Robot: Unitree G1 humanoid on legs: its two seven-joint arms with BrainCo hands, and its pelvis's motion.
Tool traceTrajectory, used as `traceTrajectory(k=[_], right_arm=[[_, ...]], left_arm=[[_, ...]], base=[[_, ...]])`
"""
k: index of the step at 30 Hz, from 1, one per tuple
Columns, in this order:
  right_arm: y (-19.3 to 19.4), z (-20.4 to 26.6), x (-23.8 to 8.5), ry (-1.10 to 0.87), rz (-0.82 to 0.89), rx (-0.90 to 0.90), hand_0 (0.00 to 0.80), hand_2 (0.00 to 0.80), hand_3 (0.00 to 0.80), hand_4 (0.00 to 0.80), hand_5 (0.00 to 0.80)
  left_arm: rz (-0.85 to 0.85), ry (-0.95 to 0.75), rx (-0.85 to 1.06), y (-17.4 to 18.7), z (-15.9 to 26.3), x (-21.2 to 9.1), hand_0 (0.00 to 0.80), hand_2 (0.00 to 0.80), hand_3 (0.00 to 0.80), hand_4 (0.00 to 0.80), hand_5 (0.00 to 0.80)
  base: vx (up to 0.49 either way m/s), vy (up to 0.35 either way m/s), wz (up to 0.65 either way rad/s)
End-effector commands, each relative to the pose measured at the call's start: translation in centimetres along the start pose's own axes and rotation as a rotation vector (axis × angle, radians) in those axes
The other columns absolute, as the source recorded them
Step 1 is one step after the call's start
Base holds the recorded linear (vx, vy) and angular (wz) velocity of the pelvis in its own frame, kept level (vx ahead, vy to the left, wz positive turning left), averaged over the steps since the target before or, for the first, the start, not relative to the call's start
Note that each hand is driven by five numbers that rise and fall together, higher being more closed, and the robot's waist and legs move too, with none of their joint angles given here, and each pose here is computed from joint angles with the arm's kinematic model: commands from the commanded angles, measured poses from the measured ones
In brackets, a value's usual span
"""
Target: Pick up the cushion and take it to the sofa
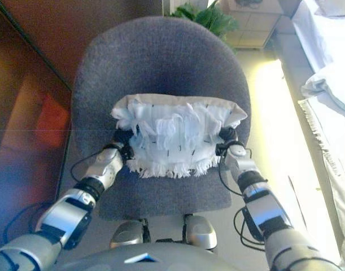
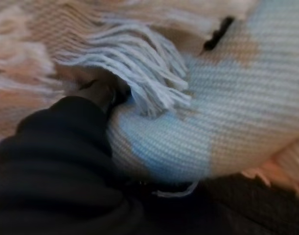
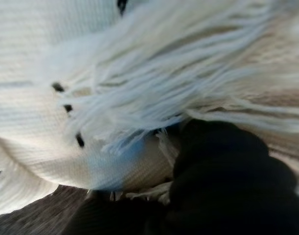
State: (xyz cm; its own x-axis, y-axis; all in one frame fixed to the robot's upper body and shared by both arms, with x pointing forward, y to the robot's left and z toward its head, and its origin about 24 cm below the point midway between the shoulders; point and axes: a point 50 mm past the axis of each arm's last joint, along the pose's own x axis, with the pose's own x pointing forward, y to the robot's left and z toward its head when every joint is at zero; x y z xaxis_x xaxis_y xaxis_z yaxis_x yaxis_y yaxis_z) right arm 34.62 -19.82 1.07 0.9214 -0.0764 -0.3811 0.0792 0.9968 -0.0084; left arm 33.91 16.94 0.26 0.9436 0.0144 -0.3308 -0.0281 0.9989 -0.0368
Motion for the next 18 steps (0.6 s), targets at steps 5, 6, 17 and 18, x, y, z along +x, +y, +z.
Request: traceTrajectory(k=[5, 6, 17, 18], right_arm=[[-0.4, 12.3, 1.5, -0.218, 0.015, 0.005, 0.8, 0.8, 0.8, 0.8, 0.8], [-0.9, 12.7, 1.4, -0.224, -0.007, -0.009, 0.314, 0.314, 0.314, 0.314, 0.314], [-9.0, 17.3, -1.1, -0.418, -0.269, 0.104, 0.0, 0.0, 0.0, 0.0, 0.0], [-10.0, 17.4, -1.5, -0.429, -0.289, 0.105, 0.0, 0.0, 0.0, 0.0, 0.0]], left_arm=[[0.037, -0.142, 0.02, -1.8, 11.5, 3.0, 0.0, 0.0, 0.0, 0.0, 0.0], [0.044, -0.144, 0.015, -1.4, 12.0, 3.0, 0.0, 0.0, 0.0, 0.0, 0.0], [0.274, -0.188, -0.029, 6.7, 14.1, 2.0, 0.0, 0.0, 0.0, 0.0, 0.0], [0.279, -0.199, -0.044, 7.6, 14.2, 1.7, 0.0, 0.0, 0.0, 0.0, 0.0]], base=[[-0.03, 0.049, 0.09], [-0.006, 0.04, 0.12], [0.016, 0.09, 0.04], [0.046, 0.067, 0.0]])
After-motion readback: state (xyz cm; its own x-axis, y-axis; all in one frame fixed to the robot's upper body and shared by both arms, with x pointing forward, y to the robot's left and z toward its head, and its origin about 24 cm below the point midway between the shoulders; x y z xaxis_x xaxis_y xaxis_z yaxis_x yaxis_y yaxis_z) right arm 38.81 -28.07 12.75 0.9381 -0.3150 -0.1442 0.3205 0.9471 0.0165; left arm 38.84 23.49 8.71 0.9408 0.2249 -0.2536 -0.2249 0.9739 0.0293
